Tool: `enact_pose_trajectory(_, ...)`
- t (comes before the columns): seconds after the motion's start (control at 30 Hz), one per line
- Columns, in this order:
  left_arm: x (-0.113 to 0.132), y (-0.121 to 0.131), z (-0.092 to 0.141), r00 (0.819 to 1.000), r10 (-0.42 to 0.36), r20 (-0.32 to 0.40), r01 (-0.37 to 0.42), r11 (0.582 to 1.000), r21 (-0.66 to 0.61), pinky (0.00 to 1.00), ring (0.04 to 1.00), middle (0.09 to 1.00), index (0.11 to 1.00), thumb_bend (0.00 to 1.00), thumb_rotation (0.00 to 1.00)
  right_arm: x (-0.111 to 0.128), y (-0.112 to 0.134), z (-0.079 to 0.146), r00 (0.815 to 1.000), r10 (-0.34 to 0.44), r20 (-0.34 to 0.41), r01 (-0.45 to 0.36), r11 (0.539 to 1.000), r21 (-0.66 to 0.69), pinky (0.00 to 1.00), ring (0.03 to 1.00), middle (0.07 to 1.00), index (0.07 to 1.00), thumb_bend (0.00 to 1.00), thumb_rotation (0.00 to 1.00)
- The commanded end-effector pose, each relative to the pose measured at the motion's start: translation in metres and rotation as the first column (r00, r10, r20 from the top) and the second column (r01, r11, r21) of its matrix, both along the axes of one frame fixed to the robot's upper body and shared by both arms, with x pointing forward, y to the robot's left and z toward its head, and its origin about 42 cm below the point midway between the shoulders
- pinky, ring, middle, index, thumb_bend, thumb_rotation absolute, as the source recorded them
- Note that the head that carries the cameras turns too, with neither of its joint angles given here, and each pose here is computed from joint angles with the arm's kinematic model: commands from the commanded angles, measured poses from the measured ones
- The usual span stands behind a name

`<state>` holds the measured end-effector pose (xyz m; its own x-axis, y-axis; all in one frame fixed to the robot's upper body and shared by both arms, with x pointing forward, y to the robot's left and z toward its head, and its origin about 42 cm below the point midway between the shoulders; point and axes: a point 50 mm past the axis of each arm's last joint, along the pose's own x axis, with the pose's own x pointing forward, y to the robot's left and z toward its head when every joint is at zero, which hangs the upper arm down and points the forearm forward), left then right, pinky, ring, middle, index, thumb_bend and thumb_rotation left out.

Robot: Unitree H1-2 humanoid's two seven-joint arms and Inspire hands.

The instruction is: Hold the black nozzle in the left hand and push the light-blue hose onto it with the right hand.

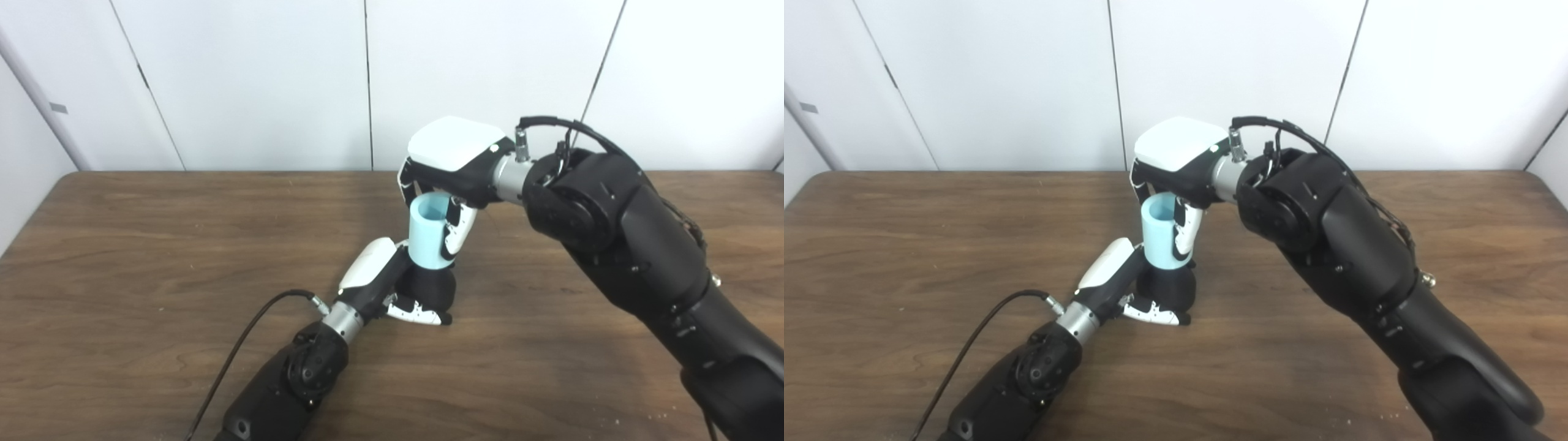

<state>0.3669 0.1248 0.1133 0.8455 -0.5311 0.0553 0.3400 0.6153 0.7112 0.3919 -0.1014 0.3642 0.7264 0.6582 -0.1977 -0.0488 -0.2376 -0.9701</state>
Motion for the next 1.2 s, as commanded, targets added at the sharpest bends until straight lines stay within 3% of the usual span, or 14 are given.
enact_pose_trajectory(0.0,-0.064,0.022,-0.094,0.939,0.021,-0.343,0.041,0.985,0.170,0.84,0.864,0.783,0.496,0.51,0.10,-0.006,-0.002,-0.008,0.998,0.050,0.046,-0.048,0.998,-0.045,0.57,0.599,0.670,0.697,0.87,0.51)
enact_pose_trajectory(0.17,-0.064,0.022,-0.094,0.939,0.021,-0.343,0.040,0.985,0.170,0.84,0.864,0.783,0.496,0.51,0.10,-0.009,-0.010,-0.014,0.992,0.067,0.107,-0.064,0.998,-0.029,0.55,0.583,0.648,0.686,0.90,0.53)
enact_pose_trajectory(0.3,-0.064,0.022,-0.094,0.939,0.020,-0.343,0.042,0.984,0.172,0.84,0.866,0.784,0.496,0.51,0.10,-0.015,-0.018,-0.024,0.984,0.082,0.156,-0.080,0.997,-0.021,0.77,0.772,0.759,0.753,0.93,0.54)
enact_pose_trajectory(0.43,-0.065,0.023,-0.094,0.939,0.019,-0.344,0.044,0.984,0.173,0.84,0.867,0.784,0.496,0.51,0.10,-0.017,-0.021,-0.031,0.980,0.097,0.173,-0.093,0.995,-0.032,0.84,0.825,0.813,0.782,0.94,0.57)
enact_pose_trajectory(1.17,-0.065,0.023,-0.094,0.938,0.016,-0.347,0.046,0.984,0.172,0.84,0.869,0.786,0.496,0.51,0.10,-0.020,-0.024,-0.045,0.989,0.089,0.118,-0.084,0.995,-0.044,0.96,0.896,0.870,0.804,0.91,0.59)
